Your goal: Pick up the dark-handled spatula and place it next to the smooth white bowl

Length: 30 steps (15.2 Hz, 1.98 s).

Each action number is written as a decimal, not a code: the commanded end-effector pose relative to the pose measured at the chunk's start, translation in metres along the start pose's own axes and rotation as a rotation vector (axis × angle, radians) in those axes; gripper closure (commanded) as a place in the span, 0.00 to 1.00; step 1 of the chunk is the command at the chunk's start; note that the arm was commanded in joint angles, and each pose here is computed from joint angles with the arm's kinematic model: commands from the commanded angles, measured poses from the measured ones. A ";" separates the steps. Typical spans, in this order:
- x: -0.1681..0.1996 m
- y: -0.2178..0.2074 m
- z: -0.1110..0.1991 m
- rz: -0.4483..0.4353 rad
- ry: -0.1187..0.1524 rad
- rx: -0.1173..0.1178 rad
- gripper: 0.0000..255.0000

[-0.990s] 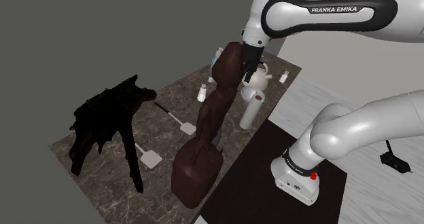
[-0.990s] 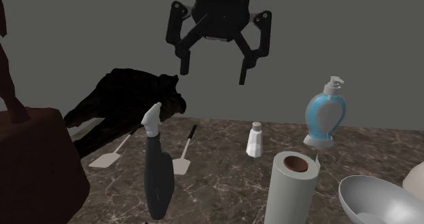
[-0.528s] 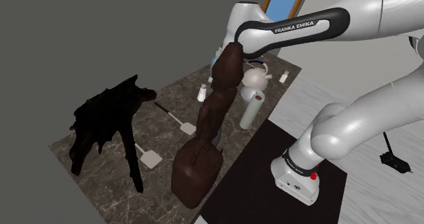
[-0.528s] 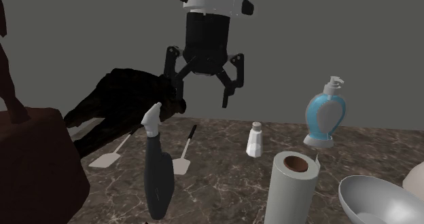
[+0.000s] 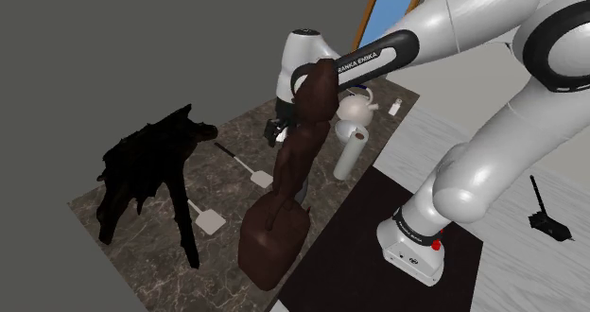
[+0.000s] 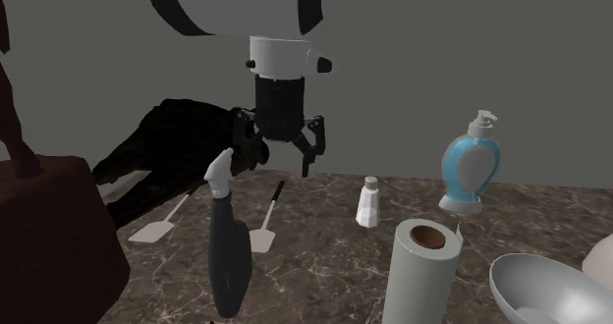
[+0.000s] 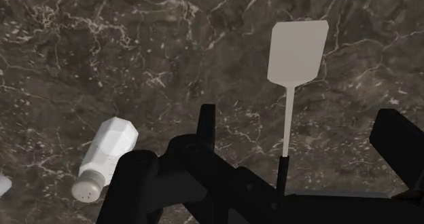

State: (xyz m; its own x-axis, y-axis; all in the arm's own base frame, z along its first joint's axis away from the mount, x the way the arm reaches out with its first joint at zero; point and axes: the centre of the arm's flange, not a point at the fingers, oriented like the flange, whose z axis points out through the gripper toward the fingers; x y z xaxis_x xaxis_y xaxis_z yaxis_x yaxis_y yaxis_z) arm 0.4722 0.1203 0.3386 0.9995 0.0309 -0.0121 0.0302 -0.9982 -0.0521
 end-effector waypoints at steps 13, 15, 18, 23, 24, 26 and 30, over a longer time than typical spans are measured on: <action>0.105 -0.060 0.118 -0.037 0.078 -0.051 0.00; 0.106 -0.059 0.129 -0.037 0.078 -0.051 0.00; 0.107 -0.058 0.145 -0.037 0.078 -0.051 0.00; 0.108 -0.058 0.158 -0.037 0.078 -0.051 0.00; 0.108 -0.058 0.158 -0.037 0.078 -0.051 0.00; 0.108 -0.058 0.158 -0.037 0.078 -0.051 0.00; 0.108 -0.058 0.158 -0.037 0.078 -0.051 1.00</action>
State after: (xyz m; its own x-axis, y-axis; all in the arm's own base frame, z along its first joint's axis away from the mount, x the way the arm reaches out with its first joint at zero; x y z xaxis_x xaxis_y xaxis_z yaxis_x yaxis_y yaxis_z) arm 0.5764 0.1894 0.1823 0.9956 0.0660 0.0663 0.0661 -0.9978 -0.0005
